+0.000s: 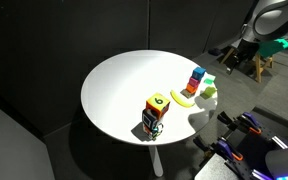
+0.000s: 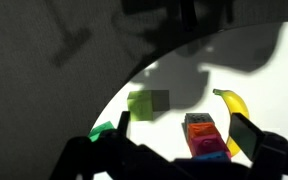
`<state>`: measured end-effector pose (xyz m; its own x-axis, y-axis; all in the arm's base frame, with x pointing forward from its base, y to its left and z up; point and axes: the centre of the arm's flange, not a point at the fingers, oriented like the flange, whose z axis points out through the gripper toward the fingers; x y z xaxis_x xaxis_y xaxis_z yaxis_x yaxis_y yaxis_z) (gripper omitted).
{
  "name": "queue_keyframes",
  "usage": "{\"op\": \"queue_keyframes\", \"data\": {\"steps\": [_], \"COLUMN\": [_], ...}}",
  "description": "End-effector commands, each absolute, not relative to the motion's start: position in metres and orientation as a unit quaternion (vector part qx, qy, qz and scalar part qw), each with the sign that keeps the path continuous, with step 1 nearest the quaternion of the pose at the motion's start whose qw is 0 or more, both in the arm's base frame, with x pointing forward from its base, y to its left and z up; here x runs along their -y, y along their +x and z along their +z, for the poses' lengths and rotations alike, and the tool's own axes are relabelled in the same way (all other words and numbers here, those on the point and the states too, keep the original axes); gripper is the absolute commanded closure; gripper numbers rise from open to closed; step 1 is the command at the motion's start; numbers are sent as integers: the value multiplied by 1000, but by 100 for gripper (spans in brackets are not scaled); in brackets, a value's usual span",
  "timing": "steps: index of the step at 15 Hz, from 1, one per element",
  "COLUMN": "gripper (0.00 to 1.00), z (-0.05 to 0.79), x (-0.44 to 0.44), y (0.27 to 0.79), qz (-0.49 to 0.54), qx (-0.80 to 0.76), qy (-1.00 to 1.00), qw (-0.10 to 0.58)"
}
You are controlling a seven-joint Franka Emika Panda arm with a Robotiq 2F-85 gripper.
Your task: Put the yellow block onto the stack next to it
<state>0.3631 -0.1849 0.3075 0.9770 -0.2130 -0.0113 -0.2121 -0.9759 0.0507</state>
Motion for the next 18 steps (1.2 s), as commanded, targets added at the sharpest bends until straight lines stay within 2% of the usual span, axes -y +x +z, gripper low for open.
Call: {"op": "queue_keyframes", "data": {"steps": [1,12,18], "gripper": [0,0,0], "z": [294,239,206], "x": [205,241,254], "y": [374,403,421], "qz": [-10,34,17], "qx": [100,108,115], "qy": [995,993,993], "qw": [17,16,4]}}
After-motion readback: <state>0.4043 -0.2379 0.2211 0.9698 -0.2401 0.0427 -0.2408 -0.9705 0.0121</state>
